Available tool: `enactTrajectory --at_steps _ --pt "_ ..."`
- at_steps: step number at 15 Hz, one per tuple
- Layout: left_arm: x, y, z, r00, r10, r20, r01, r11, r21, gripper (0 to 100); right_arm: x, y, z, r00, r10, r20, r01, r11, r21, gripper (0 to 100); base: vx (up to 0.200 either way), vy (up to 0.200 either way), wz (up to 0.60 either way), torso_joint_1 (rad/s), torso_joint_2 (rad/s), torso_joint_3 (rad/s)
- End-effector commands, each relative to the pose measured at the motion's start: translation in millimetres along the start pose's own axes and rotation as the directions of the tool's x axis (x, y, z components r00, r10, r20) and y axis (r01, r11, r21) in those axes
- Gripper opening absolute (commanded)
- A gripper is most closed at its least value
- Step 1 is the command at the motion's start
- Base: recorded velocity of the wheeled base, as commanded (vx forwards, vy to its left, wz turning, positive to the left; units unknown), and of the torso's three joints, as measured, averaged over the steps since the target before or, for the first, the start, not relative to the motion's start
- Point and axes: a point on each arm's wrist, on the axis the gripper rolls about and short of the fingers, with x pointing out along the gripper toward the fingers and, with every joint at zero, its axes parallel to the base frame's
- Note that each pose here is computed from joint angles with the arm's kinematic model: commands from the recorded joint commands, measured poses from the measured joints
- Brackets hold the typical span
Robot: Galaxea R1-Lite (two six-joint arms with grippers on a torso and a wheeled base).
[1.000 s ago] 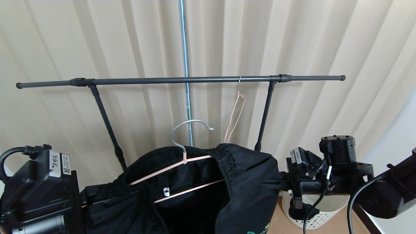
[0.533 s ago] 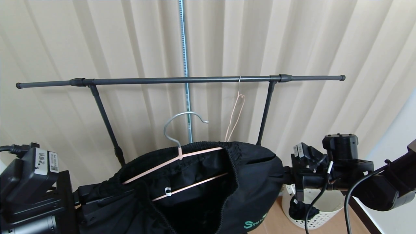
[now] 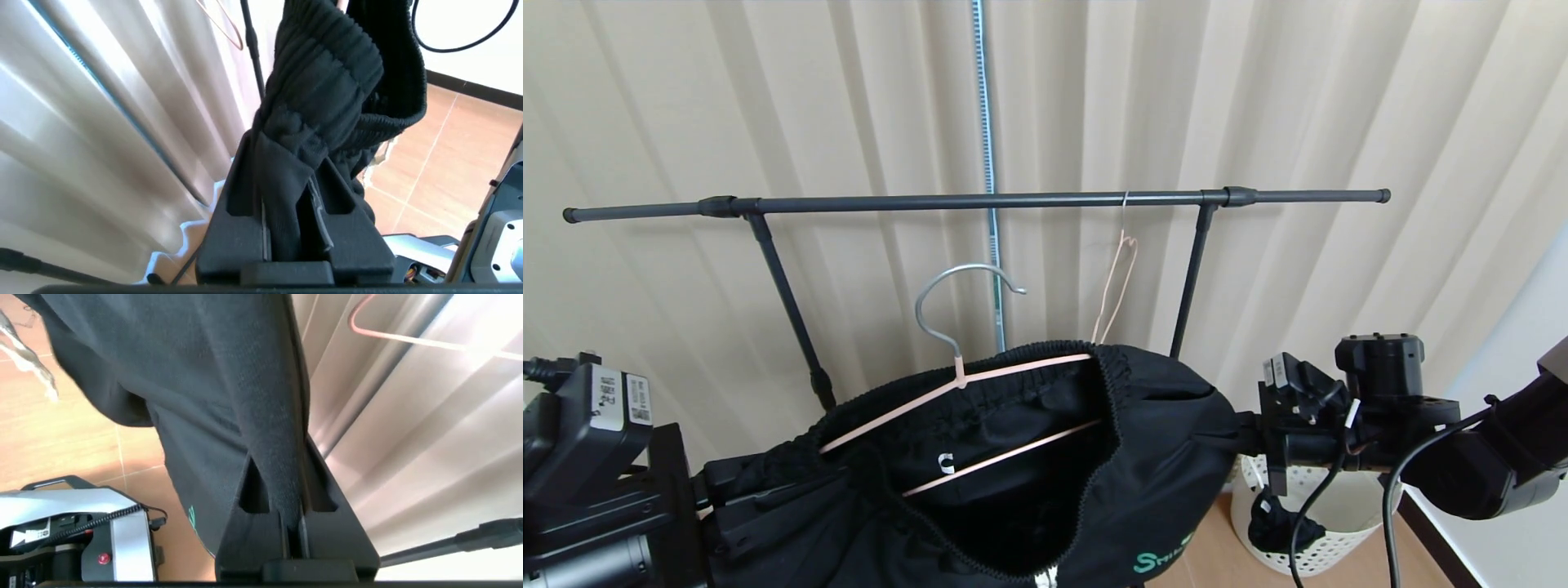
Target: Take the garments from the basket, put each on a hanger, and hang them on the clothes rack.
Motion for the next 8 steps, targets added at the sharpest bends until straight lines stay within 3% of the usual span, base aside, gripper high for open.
enactTrajectory --at_steps 1,8 --pt "0.4 0.5 0.1 1.0 0.002 -0.001 -0.002 1.0 -0.008 0 0.4 -0.4 -1.2 1.0 0.0 -0.002 0.0 1.0 0.003 0 0.0 0.0 0.0 0.0 0.0 0.0" --pt "0.4 0.5 -0.1 1.0 0.001 -0.002 -0.002 1.0 -0.026 0 1.5 0.6 1.1 0.997 -0.063 -0.049 0.063 0.998 0.013 0 0.0 0.0 0.0 0.0 0.0 0.0"
